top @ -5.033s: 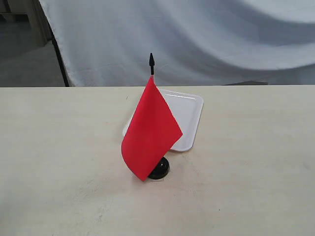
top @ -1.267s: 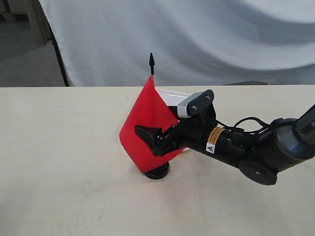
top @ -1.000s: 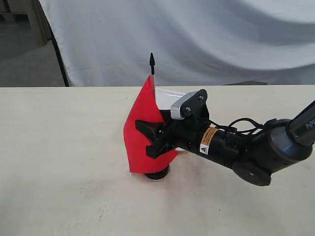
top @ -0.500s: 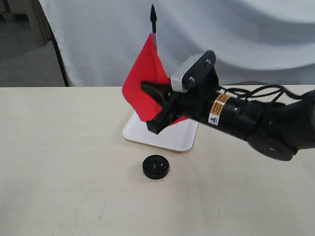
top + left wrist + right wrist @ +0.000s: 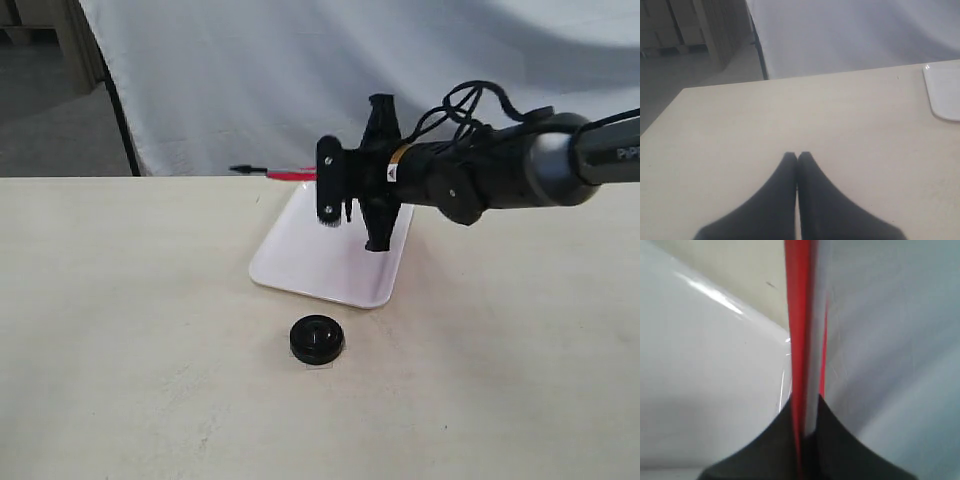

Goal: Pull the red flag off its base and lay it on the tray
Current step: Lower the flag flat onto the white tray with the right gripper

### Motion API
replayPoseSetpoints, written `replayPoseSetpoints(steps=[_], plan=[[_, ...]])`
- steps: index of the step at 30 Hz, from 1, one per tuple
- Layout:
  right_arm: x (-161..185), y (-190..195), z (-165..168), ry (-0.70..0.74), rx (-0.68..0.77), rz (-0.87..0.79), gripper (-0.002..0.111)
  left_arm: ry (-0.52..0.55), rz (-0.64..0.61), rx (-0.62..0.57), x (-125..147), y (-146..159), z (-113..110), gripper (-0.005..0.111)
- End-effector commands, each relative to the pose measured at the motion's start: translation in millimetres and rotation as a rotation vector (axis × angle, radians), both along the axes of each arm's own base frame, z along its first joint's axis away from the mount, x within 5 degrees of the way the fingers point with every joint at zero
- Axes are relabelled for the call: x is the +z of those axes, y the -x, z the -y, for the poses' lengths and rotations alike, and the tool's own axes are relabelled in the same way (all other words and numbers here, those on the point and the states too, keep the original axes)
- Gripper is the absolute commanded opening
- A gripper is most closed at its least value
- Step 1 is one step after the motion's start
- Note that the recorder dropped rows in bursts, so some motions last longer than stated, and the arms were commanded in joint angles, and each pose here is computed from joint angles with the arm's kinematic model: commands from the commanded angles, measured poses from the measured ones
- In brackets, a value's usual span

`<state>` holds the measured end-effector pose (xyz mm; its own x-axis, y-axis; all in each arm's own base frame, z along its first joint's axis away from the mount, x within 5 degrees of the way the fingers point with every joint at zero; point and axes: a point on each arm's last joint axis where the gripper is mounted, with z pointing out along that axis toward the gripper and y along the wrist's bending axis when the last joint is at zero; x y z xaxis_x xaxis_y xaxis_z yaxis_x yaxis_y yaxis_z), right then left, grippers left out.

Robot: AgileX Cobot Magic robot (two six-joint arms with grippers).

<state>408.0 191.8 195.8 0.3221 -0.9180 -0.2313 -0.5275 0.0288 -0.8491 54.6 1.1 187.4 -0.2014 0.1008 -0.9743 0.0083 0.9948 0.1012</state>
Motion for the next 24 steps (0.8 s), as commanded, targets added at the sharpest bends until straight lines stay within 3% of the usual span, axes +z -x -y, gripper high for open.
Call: replayPoseSetpoints(steps=[1, 6, 18, 20, 24], plan=[[-32.4, -14.8, 0.2, 0.264, 0.141, 0.073, -0.001, -0.002, 0.007, 0.001, 0.2, -0.1, -0.1, 0.000], [-61.9, -28.6, 3.6, 0.372, 0.212, 0.147, -0.001, -0.002, 0.007, 0.001, 0.2, -0.1, -0.1, 0.000], [-80.8, -34.9, 1.6, 0.339, 0.183, 0.100, 0.002, -0.002, 0.007, 0.001, 0.2, -0.1, -0.1, 0.000], [-80.8, -34.9, 1.6, 0.333, 0.179, 0.097, 0.014, -0.002, 0.007, 0.001, 0.2, -0.1, -0.1, 0.000], [-81.3, -34.7, 1.9, 0.304, 0.158, 0.075, 0.054, -0.002, 0.007, 0.001, 0.2, -0.1, -0.1, 0.000]])
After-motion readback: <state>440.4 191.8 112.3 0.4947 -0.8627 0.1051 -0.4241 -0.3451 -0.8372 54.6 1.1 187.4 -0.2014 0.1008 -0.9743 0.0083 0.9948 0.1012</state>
